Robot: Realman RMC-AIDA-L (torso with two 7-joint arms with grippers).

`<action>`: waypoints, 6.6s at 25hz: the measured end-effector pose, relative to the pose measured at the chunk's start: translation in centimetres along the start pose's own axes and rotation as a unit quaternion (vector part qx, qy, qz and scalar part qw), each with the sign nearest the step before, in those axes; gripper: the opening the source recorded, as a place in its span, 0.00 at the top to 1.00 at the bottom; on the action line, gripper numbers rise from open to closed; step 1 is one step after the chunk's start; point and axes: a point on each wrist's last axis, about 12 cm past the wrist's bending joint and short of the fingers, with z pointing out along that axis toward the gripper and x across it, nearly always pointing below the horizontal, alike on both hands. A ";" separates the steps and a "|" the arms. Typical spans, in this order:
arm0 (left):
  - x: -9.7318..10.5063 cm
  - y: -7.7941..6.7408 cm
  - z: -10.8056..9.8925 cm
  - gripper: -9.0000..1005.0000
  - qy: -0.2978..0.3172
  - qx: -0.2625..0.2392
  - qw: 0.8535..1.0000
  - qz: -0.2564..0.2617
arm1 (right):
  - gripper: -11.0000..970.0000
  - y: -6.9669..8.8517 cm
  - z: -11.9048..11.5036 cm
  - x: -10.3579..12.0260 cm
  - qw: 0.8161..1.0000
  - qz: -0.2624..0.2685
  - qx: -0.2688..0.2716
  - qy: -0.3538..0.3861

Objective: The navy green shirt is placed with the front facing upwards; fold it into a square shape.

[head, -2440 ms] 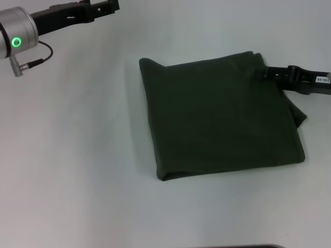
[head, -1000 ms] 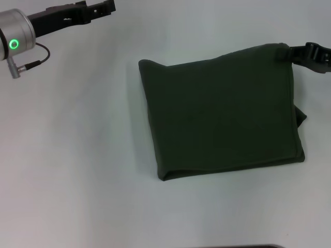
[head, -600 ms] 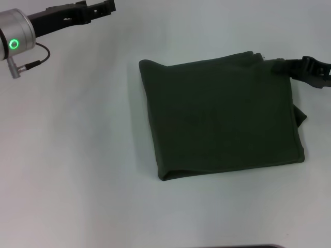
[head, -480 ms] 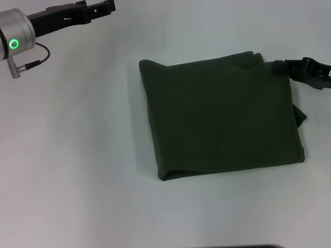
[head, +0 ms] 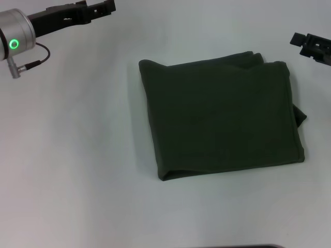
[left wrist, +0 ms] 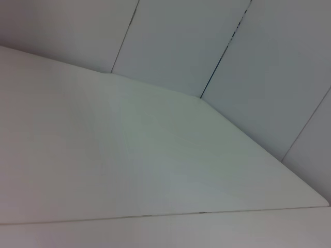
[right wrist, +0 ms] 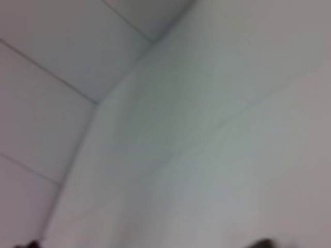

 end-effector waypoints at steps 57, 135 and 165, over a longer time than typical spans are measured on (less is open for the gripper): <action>0.1 -0.1 0.0 0.12 -0.002 0.007 1.000 -0.004 | 0.97 1.8 4.3 6.9 0.966 -0.104 -0.036 0.233; 11.9 -4.9 -4.5 0.12 -0.021 0.244 0.959 0.141 | 0.97 3.2 -3.1 1.3 0.975 -0.149 -0.162 0.042; 15.7 -6.4 -0.7 0.12 0.070 0.221 0.955 0.185 | 0.97 3.3 -2.0 1.7 0.976 -0.148 -0.157 0.042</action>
